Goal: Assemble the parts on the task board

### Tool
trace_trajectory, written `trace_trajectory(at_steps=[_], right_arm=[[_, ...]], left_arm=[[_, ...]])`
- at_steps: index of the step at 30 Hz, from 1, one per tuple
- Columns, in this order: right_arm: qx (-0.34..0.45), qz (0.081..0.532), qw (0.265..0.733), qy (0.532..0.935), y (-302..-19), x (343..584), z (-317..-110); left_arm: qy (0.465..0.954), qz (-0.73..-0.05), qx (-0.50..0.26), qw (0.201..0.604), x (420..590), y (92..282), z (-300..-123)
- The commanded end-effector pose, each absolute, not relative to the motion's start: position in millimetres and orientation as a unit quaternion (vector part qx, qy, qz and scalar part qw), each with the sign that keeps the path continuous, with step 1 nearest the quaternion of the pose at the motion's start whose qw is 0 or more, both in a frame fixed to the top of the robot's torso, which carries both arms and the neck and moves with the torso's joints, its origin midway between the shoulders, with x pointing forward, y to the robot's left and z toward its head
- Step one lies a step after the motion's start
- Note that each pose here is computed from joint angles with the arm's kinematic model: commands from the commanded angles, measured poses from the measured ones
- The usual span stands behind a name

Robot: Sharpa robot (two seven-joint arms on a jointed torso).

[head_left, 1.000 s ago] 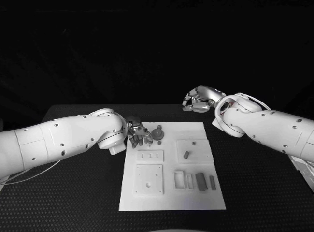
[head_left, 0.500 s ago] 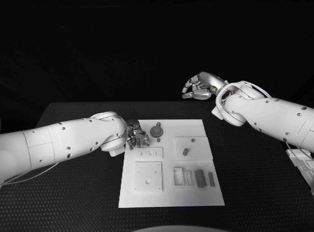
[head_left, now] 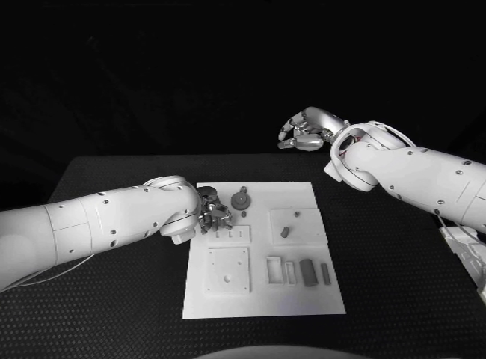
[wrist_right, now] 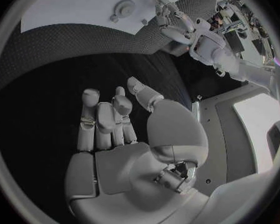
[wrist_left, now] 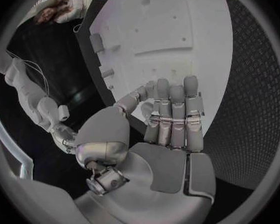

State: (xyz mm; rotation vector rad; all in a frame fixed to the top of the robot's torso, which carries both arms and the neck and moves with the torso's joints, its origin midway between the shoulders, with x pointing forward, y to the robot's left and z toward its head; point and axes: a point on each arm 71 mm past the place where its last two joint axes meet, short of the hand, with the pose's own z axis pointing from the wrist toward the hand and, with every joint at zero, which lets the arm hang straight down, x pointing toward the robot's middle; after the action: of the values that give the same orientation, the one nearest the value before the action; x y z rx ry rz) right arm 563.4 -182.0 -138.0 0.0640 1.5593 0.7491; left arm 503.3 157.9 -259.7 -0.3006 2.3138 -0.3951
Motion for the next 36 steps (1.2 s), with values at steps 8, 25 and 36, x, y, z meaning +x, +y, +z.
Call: trace_trajectory(at_steps=[8, 25, 36], right_arm=[[0.022, 0.336, 0.642, 0.688, -178.6, 562.2, -137.5], [0.02, 0.338, 0.638, 0.692, -175.5, 561.8, -138.0], [0.018, 0.34, 0.636, 0.692, -173.5, 561.3, -138.1]], left_arm=[[0.91, -0.151, -0.11, 0.371, 500.7, 155.4, -264.3], [0.913, -0.153, -0.099, 0.365, 496.8, 150.4, -265.2], [0.91, -0.149, -0.105, 0.372, 496.0, 148.3, -272.0]])
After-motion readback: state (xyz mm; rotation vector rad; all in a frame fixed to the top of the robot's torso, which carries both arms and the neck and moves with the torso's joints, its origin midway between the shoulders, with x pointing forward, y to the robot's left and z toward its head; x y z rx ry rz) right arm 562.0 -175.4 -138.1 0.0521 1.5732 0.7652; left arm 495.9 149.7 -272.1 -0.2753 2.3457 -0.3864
